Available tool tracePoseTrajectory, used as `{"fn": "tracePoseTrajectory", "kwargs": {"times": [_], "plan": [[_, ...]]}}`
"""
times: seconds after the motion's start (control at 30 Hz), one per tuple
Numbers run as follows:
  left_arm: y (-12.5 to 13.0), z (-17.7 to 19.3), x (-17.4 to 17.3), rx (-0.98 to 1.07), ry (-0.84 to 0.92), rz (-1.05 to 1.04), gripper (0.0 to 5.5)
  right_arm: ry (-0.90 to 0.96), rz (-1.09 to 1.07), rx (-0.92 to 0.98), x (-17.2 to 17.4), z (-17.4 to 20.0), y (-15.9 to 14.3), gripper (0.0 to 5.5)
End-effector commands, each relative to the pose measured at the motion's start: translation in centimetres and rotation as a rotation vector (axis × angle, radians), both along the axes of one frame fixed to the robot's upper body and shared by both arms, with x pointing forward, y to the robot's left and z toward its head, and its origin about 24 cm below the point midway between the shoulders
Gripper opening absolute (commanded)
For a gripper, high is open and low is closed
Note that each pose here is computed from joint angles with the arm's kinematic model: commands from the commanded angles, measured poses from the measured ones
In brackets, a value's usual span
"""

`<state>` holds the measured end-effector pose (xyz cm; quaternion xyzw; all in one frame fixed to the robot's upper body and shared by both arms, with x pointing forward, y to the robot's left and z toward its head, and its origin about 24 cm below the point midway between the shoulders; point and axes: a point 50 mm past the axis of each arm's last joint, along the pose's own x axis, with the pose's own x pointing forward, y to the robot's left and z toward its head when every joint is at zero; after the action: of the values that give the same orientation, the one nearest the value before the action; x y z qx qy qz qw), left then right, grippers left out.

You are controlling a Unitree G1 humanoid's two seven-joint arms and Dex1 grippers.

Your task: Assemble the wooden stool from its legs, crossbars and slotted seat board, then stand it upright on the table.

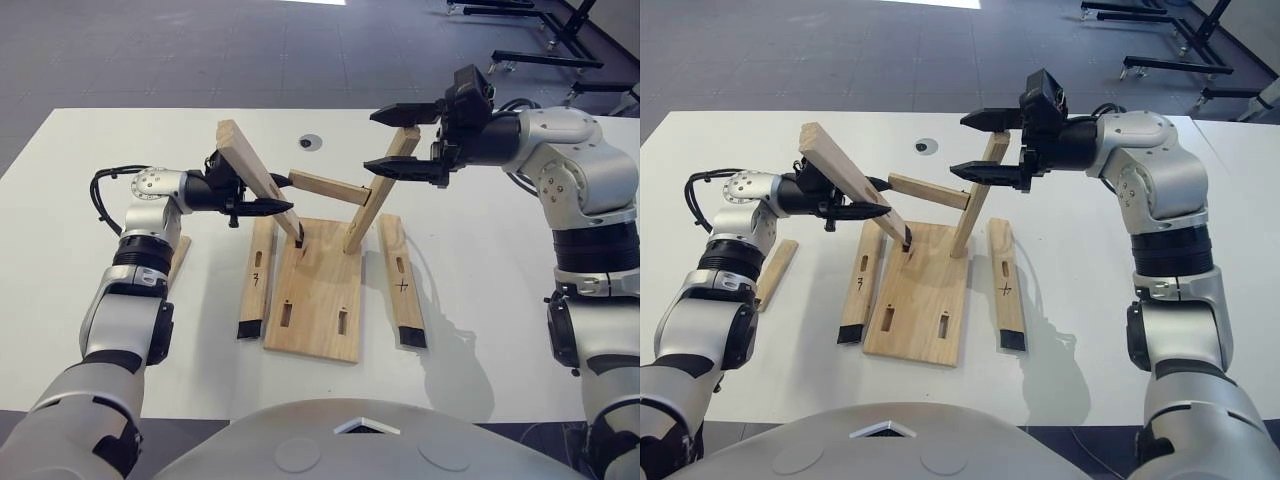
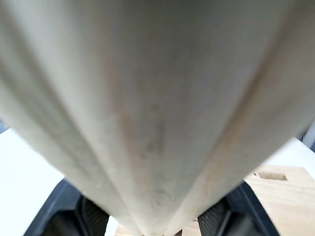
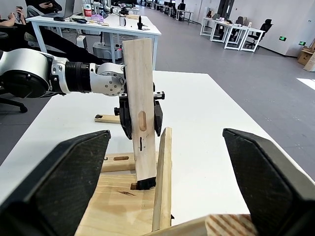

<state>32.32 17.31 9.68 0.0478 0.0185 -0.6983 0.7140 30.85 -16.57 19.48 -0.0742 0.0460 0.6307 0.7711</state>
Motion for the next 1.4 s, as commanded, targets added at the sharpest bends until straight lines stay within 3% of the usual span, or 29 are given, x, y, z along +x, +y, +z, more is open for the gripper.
{"fn": "tracePoseTrajectory", "kwargs": {"times": [0.03,0.57,0.73,0.93,1.4], "plan": [[0.9,-2.8,-1.0,0.227,0.082,-0.043,2.02,0.256,0.032,-0.073,-1.0,-5.5,0.4,4.18],[0.8,-3.2,-1.7,-0.033,0.108,0.057,2.02,0.242,-0.028,-0.162,-0.6,-7.2,0.3,4.18],[0.4,-1.7,-2.8,-0.088,0.07,0.012,2.02,0.216,-0.081,-0.159,-0.8,-8.2,0.0,4.18],[0.3,-0.5,-4.0,-0.129,0.024,0.071,2.02,0.138,-0.103,0.072,-0.7,-5.0,-0.4,4.18],[1.9,3.0,-4.5,-0.317,-0.057,0.201,2.02,0.04,-0.113,0.159,-0.9,-1.9,-0.3,4.18]]}}
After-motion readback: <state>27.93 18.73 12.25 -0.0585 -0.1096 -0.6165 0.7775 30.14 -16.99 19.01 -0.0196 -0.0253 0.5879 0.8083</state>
